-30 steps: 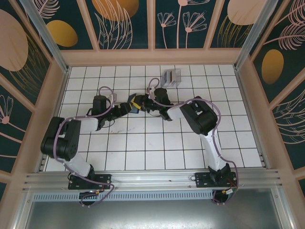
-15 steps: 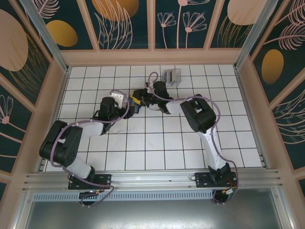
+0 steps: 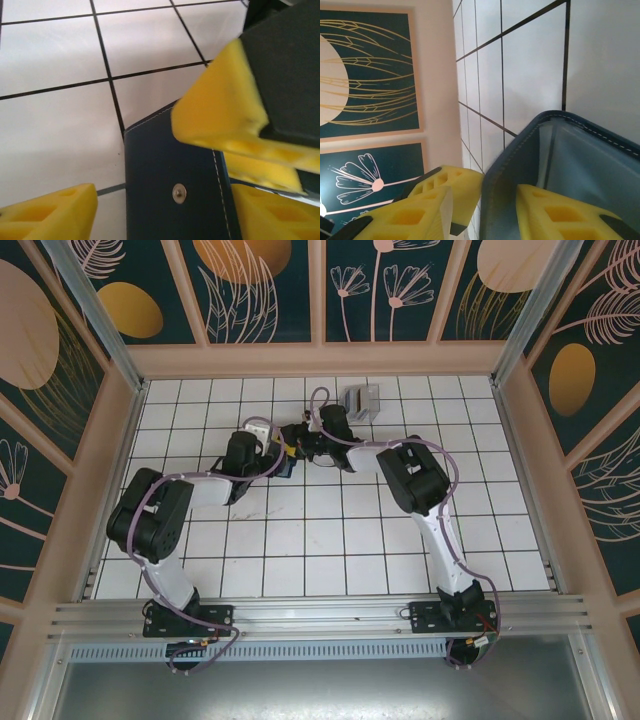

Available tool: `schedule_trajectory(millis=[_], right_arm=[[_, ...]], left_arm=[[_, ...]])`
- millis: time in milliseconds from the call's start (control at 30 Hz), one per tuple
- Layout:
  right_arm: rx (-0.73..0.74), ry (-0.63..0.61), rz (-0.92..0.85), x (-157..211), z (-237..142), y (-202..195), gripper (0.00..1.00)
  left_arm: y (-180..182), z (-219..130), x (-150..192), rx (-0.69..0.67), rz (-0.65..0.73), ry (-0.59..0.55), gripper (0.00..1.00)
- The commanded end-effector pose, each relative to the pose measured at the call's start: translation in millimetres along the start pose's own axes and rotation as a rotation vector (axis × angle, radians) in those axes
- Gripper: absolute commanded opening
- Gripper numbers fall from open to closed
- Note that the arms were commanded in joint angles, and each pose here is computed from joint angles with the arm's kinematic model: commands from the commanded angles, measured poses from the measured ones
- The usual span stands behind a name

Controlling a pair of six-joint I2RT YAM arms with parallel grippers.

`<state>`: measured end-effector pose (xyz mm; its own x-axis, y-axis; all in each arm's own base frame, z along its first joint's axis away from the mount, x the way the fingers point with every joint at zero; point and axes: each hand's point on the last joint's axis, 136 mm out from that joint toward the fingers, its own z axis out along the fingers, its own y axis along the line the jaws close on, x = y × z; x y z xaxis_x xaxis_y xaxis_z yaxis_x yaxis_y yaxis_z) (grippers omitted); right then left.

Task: Put the credit cards into the card holder
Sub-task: Open the card holder at the center of the table.

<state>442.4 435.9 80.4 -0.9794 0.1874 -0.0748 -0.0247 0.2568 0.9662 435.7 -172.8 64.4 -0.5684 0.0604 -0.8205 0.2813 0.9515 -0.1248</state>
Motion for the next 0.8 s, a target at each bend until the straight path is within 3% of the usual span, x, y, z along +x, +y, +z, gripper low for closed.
schedule_trajectory(millis=[0,67,300,367,533,767], right_arm=[[-0.030,0.004,-0.016,-6,-2,11,0.39],[-0.029,-0.020,-0.019,-12,-8,13,0.40],[-0.029,-0.107,-0.039,-10,-45,34,0.45],[0.018,-0.156,-0.046,-17,-67,28,0.45],[0.182,-0.189,-0.073,10,-101,7,0.46],[0.394,-0.135,-0.087,60,-142,-23,0.44]], left_arm=[[7,5,10,-0.045,-0.038,0.048,0.58],[9,7,17,-0.053,-0.045,0.076,0.41],[5,11,27,-0.033,-0.113,0.122,0.14],[-4,7,17,0.010,-0.133,0.106,0.12],[-29,-11,-11,0.152,-0.245,0.028,0.11],[-78,-13,9,0.408,-0.517,0.071,0.12]])
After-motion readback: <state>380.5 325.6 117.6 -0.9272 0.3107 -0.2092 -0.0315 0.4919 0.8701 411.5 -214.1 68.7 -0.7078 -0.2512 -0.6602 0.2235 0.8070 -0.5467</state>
